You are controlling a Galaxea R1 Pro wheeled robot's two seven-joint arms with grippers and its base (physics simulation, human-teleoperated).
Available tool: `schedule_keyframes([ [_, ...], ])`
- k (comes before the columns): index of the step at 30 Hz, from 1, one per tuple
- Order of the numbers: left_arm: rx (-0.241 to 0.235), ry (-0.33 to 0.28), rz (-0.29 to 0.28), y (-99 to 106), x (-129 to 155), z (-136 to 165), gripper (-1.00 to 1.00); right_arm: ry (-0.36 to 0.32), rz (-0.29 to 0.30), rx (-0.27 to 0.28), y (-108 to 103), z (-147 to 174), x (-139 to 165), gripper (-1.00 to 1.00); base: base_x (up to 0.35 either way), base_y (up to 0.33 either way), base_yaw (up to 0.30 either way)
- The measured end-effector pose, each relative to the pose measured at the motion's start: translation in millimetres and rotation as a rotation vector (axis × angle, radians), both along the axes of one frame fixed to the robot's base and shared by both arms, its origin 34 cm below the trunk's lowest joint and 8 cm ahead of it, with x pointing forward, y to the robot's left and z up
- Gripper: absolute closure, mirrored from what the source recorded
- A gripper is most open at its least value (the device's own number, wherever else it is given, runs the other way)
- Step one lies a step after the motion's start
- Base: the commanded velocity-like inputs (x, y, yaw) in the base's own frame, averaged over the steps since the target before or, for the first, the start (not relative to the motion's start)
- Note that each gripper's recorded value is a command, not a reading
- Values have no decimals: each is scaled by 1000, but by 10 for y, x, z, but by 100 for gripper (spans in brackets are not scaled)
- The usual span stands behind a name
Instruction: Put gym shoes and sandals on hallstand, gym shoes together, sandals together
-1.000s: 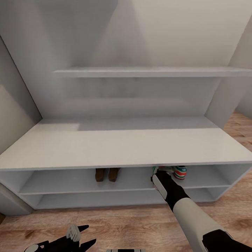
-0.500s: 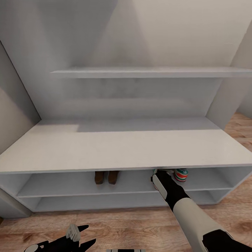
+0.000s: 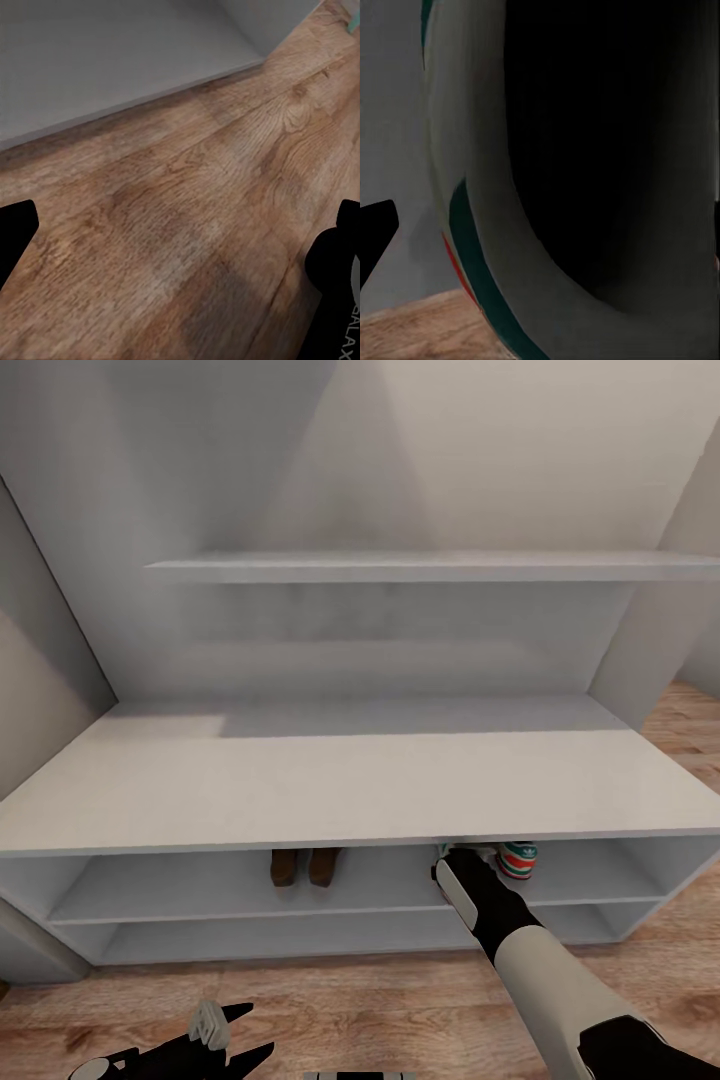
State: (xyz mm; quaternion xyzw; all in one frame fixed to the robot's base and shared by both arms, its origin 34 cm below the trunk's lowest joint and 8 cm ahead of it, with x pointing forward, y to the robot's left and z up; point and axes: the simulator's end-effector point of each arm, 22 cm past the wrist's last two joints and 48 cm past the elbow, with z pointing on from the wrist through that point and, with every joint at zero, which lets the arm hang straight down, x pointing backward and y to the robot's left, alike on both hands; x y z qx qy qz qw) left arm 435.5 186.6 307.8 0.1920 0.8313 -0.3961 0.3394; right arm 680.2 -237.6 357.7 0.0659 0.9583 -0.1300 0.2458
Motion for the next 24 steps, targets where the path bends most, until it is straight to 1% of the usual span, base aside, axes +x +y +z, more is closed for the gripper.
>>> schedule_keyframes([
  [8, 0, 1, 0, 1, -2, -2, -100, 0, 0, 0, -1, 0, 0, -100, 0, 0, 0],
  [12, 0, 1, 0, 1, -1, -3, -100, 0, -1, 0, -2, -2, 0, -100, -98, 0, 0],
  [24, 0, 1, 0, 1, -2, -5, -100, 1, 0, -2, -10, -7, -2, -100, -295, 0, 0],
])
